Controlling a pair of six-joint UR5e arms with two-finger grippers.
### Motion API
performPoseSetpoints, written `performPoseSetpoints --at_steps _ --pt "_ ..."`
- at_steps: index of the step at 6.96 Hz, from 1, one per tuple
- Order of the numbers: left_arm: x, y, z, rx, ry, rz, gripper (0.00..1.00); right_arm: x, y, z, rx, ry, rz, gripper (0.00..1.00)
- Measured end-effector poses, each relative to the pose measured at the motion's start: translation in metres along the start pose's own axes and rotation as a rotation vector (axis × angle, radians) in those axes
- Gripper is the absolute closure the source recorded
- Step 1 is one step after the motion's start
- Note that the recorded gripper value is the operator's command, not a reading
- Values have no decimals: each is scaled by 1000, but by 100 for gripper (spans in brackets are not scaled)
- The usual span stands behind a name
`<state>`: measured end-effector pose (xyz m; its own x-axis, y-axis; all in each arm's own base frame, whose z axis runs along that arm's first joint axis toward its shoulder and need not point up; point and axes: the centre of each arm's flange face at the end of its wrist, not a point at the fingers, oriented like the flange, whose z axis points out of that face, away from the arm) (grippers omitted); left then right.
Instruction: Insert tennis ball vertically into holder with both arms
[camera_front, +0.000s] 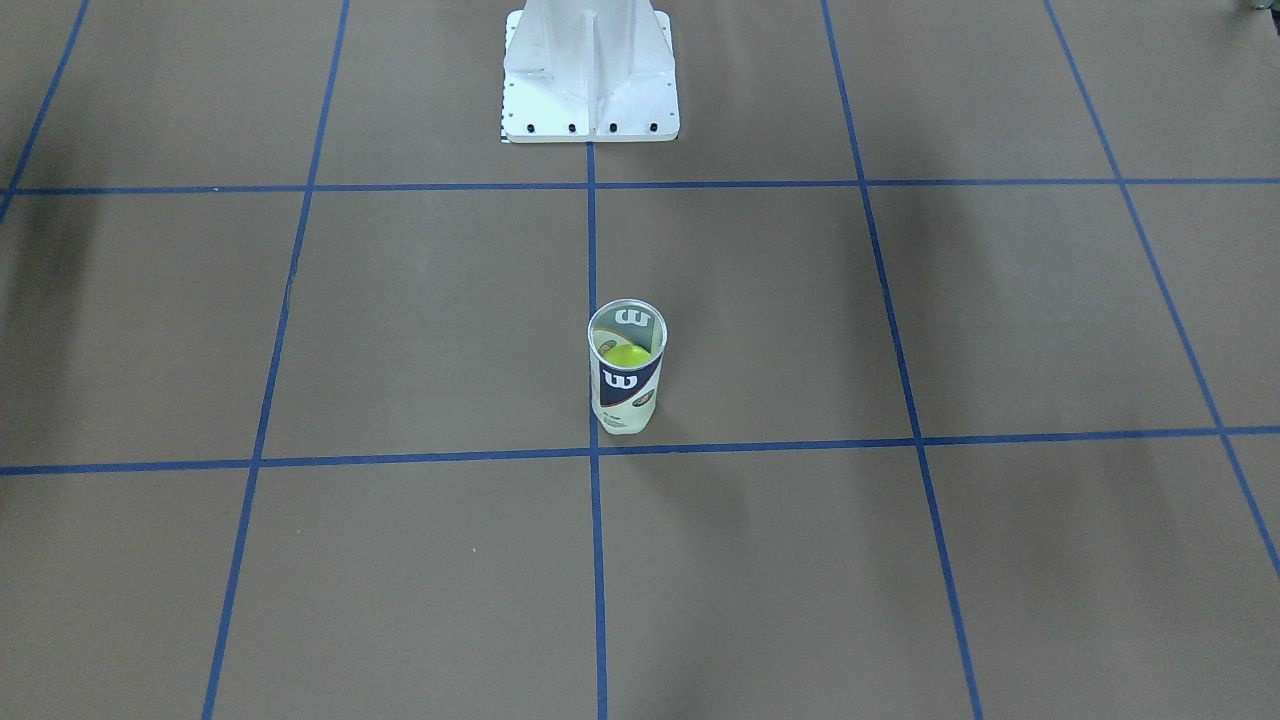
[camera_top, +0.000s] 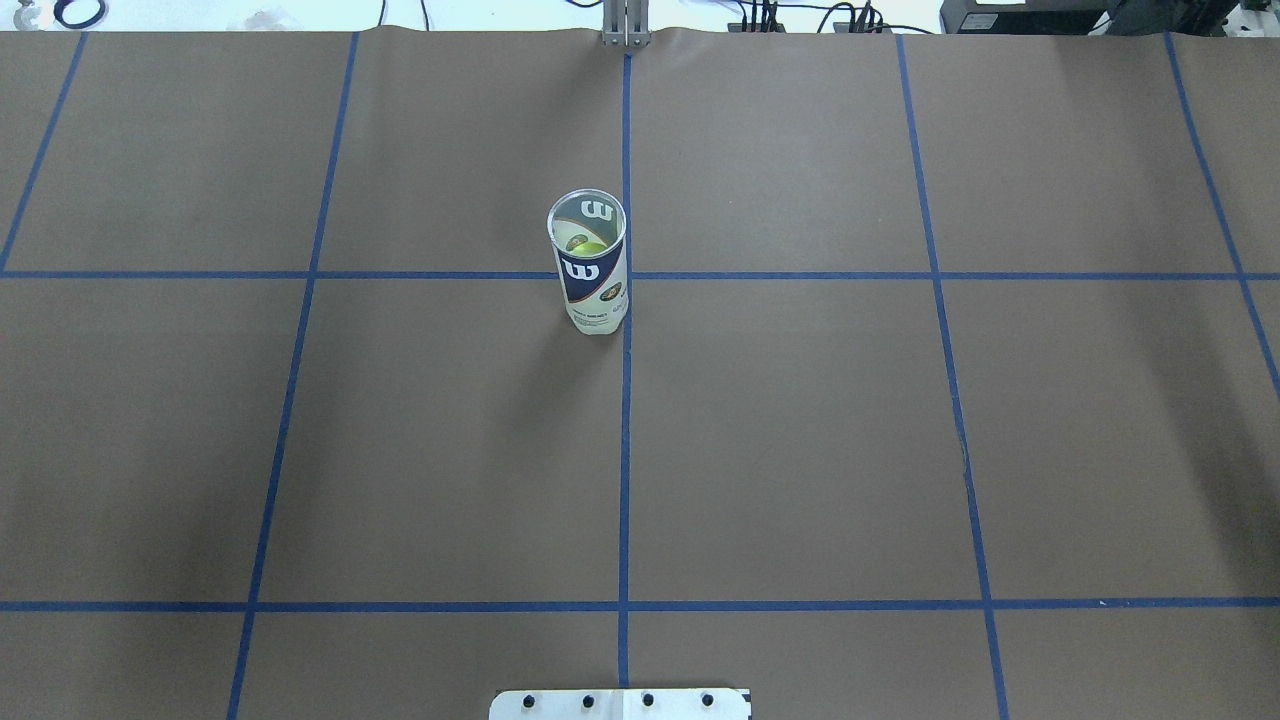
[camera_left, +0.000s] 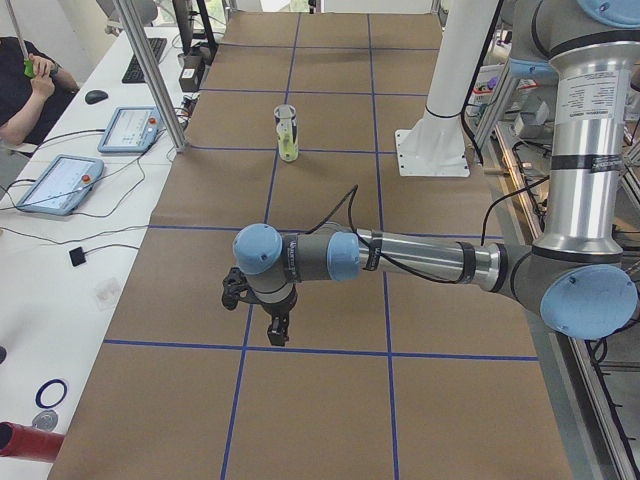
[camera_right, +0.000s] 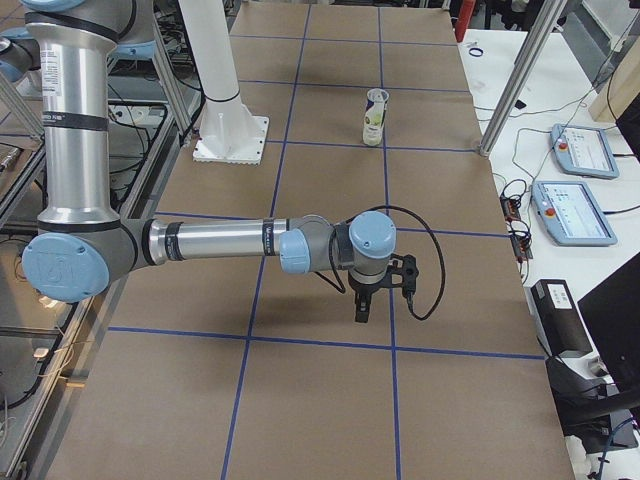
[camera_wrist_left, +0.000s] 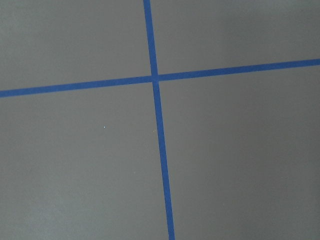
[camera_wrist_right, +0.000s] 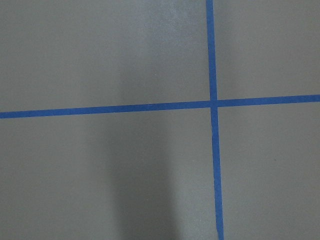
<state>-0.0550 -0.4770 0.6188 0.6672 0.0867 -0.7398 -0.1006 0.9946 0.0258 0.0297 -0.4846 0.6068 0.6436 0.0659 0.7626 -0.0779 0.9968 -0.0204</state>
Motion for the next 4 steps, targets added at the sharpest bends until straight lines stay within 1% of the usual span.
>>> performPoseSetpoints --at_steps 4 --pt "-3 2 4 -7 -4 -6 0 3 3 1 1 1 1 0"
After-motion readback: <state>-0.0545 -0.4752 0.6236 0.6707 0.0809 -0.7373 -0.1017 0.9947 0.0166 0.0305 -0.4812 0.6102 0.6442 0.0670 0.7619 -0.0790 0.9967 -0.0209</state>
